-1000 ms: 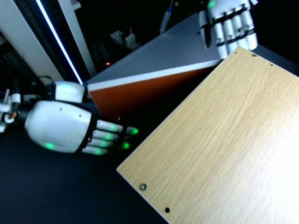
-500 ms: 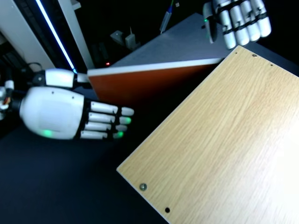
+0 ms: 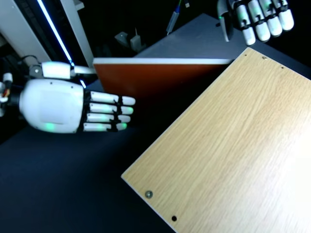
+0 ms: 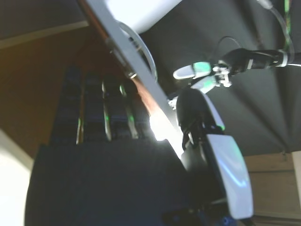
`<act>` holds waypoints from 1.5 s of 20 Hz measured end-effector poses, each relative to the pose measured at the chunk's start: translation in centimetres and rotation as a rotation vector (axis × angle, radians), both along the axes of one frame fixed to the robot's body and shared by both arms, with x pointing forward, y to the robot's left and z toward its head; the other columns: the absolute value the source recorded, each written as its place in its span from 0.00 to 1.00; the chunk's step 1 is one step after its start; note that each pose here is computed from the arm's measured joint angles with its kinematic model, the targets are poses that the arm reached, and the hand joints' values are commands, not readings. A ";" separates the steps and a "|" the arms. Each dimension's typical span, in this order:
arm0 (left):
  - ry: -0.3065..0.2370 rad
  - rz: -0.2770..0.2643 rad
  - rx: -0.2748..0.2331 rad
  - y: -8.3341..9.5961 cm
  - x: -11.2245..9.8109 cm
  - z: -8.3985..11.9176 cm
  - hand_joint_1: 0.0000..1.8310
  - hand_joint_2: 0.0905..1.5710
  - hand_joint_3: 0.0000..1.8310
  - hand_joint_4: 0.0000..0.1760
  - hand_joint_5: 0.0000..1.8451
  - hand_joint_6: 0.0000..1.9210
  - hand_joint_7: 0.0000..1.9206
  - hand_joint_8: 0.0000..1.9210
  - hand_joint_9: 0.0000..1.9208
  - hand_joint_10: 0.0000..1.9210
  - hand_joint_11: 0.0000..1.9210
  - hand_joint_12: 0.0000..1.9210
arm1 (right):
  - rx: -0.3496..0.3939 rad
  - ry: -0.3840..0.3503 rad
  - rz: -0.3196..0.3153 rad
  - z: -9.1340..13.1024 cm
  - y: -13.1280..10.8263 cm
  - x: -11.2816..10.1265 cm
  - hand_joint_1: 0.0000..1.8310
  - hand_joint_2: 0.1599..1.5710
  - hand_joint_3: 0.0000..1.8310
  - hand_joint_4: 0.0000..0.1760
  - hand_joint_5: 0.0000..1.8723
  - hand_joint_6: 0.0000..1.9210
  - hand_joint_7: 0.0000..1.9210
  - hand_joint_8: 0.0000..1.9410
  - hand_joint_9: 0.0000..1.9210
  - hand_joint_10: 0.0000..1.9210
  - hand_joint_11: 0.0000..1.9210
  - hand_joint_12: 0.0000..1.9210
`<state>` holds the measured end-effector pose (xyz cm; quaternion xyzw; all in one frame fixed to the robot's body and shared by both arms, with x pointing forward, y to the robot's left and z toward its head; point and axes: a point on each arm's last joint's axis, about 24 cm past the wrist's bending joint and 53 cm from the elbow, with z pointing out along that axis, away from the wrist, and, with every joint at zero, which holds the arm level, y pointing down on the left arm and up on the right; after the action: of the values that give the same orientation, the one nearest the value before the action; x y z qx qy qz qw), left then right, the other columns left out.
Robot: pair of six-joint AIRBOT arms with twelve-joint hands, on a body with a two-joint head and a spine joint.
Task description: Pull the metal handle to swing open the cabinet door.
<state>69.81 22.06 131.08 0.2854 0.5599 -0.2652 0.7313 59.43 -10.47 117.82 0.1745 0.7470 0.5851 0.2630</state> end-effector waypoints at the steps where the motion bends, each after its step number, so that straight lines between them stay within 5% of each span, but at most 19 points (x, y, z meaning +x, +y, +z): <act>1: -0.007 0.005 0.013 0.4 0.1 0.0 0.00 0.99 0.01 0.00 0.03 0.00 0.04 0.00 0.03 0.00 0.00 0.12 | 0.001 0.002 0.006 -0.1 0.3 -0.2 0.00 1.00 0.01 0.00 0.04 0.00 0.05 0.00 0.05 0.00 0.00 0.20; 4: -0.029 -0.024 0.051 0.4 -0.3 -0.4 0.00 0.99 0.01 0.00 0.04 0.00 0.05 0.00 0.04 0.00 0.00 0.12 | 0.015 0.003 0.025 0.0 1.0 -0.5 0.00 1.00 0.01 0.00 0.04 0.00 0.05 0.00 0.05 0.00 0.00 0.19; 9: -0.035 -0.218 0.087 -0.9 -4.6 -1.6 0.00 0.99 0.01 0.00 0.03 0.00 0.04 0.00 0.03 0.00 0.00 0.12 | 0.044 -0.011 0.063 0.7 1.8 -1.4 0.00 1.00 0.02 0.00 0.05 0.00 0.06 0.00 0.06 0.00 0.00 0.21; 14: -0.005 -0.308 0.065 0.2 -6.7 -1.3 0.00 0.99 0.00 0.00 0.03 0.00 0.04 0.00 0.04 0.00 0.00 0.13 | 0.063 -0.040 0.141 1.1 3.1 -3.1 0.00 1.00 0.02 0.00 0.05 0.00 0.06 0.00 0.06 0.00 0.00 0.19; 22: 0.024 -0.538 0.079 -2.3 -12.3 -3.0 0.00 0.99 0.00 0.00 0.04 0.00 0.05 0.00 0.04 0.00 0.00 0.14 | 0.097 -0.051 0.272 0.9 5.6 -6.3 0.00 0.99 0.01 0.00 0.04 0.00 0.05 0.00 0.05 0.00 0.00 0.18; 30: 0.072 -0.676 0.077 -2.8 -16.1 -4.4 0.00 0.99 0.00 0.00 0.04 0.00 0.05 0.00 0.04 0.00 0.00 0.15 | 0.135 -0.043 0.343 0.6 7.8 -8.2 0.00 1.00 0.01 0.00 0.04 0.00 0.05 0.00 0.05 0.00 0.00 0.20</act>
<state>53.67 19.28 126.69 0.4728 0.4684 -0.4813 0.5704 51.22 -2.62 118.43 0.0494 0.7191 0.6737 0.1630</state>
